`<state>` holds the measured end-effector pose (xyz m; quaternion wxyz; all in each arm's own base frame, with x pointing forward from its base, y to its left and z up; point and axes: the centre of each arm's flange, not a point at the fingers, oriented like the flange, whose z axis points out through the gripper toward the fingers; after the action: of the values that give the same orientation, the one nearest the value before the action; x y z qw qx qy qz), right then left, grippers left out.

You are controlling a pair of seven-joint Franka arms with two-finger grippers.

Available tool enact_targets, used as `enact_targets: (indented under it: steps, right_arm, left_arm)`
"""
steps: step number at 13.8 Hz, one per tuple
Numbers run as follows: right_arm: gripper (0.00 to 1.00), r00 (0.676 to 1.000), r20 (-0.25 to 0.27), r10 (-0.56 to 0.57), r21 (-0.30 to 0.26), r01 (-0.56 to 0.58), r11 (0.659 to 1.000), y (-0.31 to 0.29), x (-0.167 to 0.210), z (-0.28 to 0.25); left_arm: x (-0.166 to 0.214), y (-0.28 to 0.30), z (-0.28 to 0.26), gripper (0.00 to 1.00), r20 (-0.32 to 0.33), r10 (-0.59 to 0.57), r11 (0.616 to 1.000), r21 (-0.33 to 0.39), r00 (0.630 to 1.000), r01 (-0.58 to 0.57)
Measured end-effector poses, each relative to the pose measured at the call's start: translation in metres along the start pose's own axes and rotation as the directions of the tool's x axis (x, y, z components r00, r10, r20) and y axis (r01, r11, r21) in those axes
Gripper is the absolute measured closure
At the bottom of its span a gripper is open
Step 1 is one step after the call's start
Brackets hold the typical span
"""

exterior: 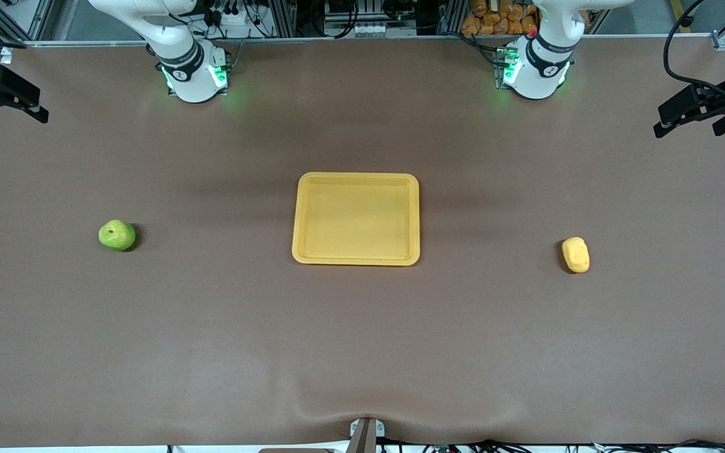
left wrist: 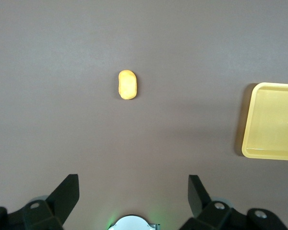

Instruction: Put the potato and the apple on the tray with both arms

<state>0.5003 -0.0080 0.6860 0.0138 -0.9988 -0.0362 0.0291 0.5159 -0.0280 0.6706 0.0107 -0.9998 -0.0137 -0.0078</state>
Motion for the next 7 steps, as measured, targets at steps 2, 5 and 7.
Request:
enact_targets:
  steps: [2,5,7]
  right_arm:
    - [0.00,1.000,0.001,0.000,0.000,0.000,1.000,0.0000,0.0002,0.0003]
    - [0.00,1.000,0.002,0.000,0.003,0.000,1.000,0.0000,0.0009,0.0011]
    - [0.00,1.000,0.002,0.002,0.012,-0.002,1.000,0.0009,0.0013,0.0016]
  left_arm:
    - [0.0000,0.0000,-0.0007,0.00,-0.001,0.000,1.000,0.000,1.000,0.000]
    - [0.0000,-0.0014,-0.0045,0.00,-0.009,-0.003,1.000,-0.001,1.000,0.003]
    - [-0.0001,-0.0028,-0.0045,0.00,-0.009,-0.005,1.000,-0.001,1.000,0.005]
